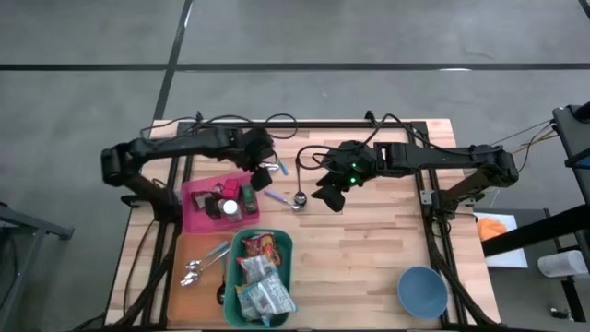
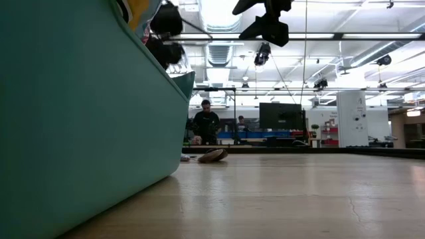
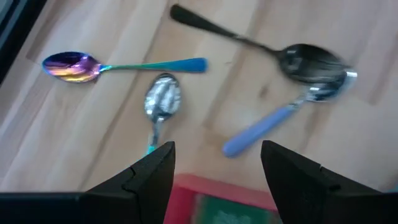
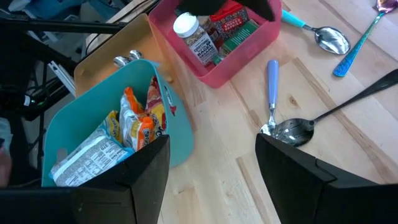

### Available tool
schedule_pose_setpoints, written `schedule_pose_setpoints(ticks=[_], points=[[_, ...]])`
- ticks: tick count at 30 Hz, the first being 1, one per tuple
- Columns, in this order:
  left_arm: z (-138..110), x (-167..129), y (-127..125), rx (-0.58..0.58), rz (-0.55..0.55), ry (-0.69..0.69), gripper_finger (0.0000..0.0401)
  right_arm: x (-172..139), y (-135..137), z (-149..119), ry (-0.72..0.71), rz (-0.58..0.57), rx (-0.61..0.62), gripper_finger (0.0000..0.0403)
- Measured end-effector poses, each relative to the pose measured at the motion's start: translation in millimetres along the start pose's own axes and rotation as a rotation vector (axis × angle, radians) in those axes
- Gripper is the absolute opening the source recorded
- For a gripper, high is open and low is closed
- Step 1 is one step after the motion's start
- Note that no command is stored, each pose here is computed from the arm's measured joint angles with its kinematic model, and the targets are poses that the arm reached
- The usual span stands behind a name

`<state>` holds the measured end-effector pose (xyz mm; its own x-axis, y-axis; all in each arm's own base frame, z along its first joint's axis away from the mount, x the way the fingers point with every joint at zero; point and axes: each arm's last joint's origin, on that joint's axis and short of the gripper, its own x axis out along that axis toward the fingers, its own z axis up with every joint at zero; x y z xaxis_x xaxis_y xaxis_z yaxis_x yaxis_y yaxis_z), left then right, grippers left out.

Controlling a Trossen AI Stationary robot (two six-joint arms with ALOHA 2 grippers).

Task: Pick & Place Food Item
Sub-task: Put the light blue spoon into the orange bin

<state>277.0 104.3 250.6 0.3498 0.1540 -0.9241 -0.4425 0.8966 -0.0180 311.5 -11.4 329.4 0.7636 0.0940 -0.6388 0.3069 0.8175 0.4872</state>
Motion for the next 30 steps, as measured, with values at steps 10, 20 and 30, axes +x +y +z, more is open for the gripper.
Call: schedule_pose_setpoints(ticks=[10, 20, 30], points=[[9, 44, 23, 0.003, 0.036, 0.103, 0.0236, 0, 0, 0, 0.000, 0.000, 0.000, 0.0233], [10, 73, 31, 0.032, 0.029, 0.151, 0.0236, 0, 0, 0, 0.000, 0.000, 0.000, 0.0233], [8, 84, 46, 0.021, 0.041, 0.156, 0.0236, 0, 0, 0, -0.001, -0.002, 0.000, 0.0233]])
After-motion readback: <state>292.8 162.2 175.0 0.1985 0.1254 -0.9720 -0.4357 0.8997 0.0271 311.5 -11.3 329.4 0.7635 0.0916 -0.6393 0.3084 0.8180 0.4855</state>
